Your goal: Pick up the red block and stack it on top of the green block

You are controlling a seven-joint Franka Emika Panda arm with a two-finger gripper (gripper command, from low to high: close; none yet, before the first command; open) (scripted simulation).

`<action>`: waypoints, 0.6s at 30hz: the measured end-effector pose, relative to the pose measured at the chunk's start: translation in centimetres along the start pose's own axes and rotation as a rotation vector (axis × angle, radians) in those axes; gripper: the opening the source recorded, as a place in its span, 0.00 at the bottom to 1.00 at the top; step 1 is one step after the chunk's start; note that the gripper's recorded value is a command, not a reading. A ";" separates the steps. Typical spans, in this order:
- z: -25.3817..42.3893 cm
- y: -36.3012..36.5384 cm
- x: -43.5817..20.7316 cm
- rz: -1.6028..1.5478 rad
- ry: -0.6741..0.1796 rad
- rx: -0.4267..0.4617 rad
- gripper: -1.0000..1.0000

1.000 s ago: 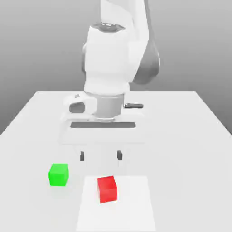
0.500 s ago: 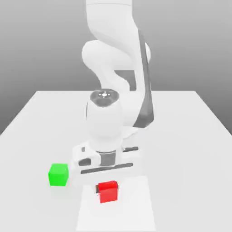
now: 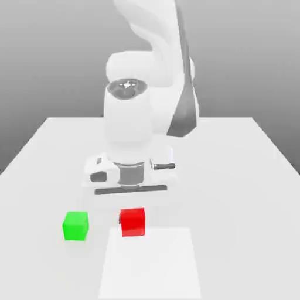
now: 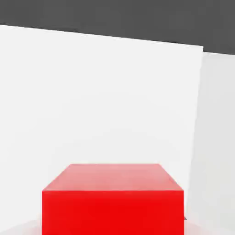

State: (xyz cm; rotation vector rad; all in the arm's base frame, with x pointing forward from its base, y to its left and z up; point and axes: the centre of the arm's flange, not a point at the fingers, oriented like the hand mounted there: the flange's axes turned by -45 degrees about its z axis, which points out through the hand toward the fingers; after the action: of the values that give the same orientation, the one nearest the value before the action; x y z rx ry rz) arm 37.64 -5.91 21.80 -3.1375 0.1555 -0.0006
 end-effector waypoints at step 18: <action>-2.5 10.6 -4.2 1.246 0.002 0.001 0.00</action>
State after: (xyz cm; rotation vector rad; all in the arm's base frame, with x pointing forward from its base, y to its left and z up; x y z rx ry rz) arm 32.44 -16.08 24.27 -2.4568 1.9564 -0.0026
